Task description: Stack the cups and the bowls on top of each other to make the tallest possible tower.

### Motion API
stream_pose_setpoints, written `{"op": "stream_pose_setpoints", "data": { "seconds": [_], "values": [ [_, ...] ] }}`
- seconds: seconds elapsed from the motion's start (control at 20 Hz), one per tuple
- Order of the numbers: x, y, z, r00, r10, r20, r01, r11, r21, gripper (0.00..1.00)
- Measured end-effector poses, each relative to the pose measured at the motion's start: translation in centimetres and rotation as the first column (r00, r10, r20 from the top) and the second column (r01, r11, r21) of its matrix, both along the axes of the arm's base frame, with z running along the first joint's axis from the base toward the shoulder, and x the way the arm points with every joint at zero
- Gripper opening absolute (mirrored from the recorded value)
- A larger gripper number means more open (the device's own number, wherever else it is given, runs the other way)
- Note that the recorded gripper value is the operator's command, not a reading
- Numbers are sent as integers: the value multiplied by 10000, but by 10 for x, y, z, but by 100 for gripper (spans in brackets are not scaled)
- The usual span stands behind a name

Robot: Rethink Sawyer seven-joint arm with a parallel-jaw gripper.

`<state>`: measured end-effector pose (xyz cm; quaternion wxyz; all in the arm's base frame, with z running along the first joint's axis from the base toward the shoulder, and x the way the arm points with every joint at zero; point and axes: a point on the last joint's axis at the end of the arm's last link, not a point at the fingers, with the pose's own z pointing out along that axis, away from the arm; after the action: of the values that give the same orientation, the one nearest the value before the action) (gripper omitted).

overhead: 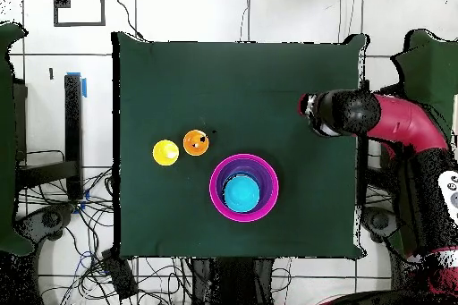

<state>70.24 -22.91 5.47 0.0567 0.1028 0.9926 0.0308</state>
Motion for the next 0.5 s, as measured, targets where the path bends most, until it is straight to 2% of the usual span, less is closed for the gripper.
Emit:
{"op": "stream_pose_setpoints", "data": {
  "seconds": [0.5],
  "values": [
    [0,42,4,9984,543,-178,-540,9984,172,0]
  ]
}}
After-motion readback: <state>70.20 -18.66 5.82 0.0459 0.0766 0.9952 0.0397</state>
